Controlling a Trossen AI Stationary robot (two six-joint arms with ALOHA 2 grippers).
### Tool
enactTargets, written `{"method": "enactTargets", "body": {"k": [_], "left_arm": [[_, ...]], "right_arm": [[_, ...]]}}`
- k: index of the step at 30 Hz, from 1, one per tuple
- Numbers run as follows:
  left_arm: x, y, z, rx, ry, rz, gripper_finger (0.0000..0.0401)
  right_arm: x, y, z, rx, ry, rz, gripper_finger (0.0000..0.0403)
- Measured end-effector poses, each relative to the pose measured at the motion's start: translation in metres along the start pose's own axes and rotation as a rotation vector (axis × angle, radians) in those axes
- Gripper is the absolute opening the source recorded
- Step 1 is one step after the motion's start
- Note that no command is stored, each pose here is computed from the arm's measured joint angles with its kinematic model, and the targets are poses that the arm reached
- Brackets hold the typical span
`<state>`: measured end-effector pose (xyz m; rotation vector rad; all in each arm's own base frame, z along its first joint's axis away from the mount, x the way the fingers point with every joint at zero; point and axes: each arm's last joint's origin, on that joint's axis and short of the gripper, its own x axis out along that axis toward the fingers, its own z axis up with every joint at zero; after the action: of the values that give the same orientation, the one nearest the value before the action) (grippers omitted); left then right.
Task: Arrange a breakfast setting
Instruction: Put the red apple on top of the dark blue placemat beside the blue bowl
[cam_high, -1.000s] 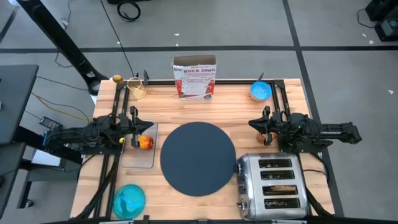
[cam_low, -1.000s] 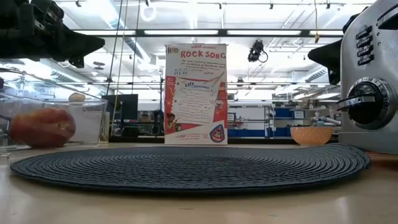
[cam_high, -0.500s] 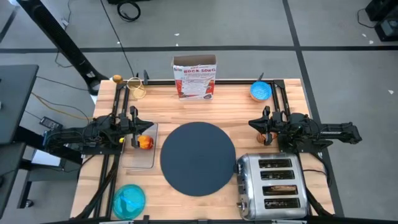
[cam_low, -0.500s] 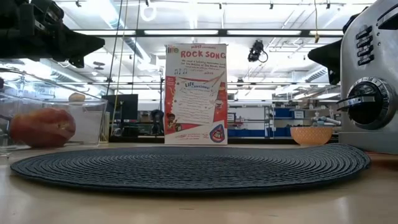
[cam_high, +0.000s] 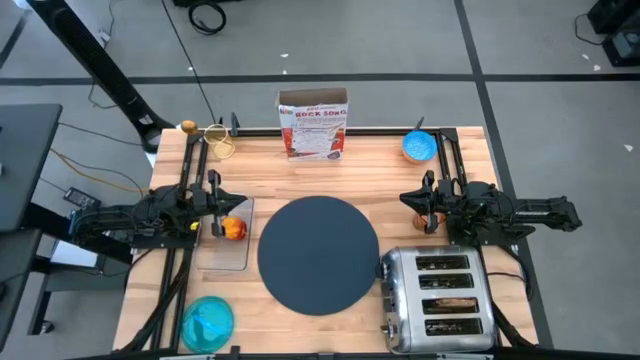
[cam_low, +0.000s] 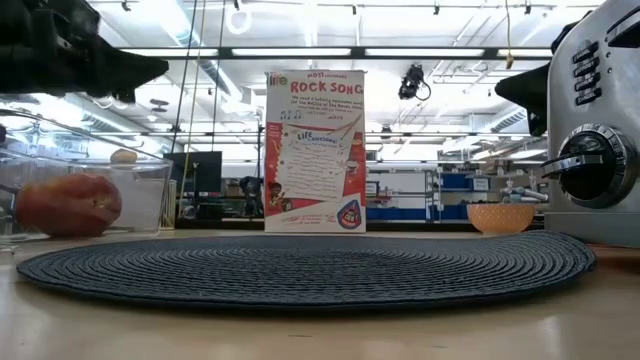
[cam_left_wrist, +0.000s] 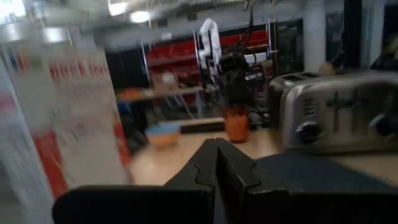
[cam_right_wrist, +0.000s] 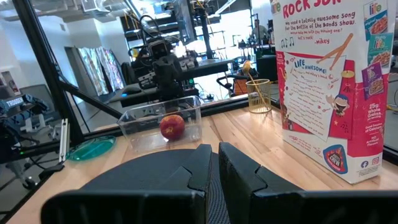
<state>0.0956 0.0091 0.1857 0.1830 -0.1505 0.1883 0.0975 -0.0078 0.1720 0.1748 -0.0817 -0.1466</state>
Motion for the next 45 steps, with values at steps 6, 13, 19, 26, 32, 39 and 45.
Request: {"method": "enactTargets", "body": {"k": [6,13,19,26,32,39,45], "left_arm": [[0.000,0.000,0.003,0.087,-0.028,0.005,0.0011],[0.000,0.000,0.003,-0.272,-0.033,-0.001,0.0011],[0.000,0.001,0.005,-0.489,-0.052,-0.005,0.0011],[-0.001,0.002,0.010,-0.597,-0.108,-0.015,0.0011],[-0.001,0.004,0.016,-0.622,-0.172,0.010,0.0011],[-0.001,0.007,0.018,-0.636,-0.211,0.101,0.0011],[0.004,0.008,0.027,-0.664,-0.204,0.099,0.0011]], "right_arm": [[0.000,0.000,0.000,0.000,0.000,0.000,0.0041],[0.000,0.000,0.000,0.000,0.000,0.000,0.0041],[0.000,0.000,0.000,0.000,0.000,0.000,0.0041],[0.000,0.000,0.000,0.000,0.000,0.000,0.0041],[0.000,0.000,0.000,0.000,0.000,0.000,0.0041],[0.000,0.000,0.000,0.000,0.000,0.000,0.0041],[0.000,0.000,0.003,0.003,-0.030,-0.015,0.0041]]}}
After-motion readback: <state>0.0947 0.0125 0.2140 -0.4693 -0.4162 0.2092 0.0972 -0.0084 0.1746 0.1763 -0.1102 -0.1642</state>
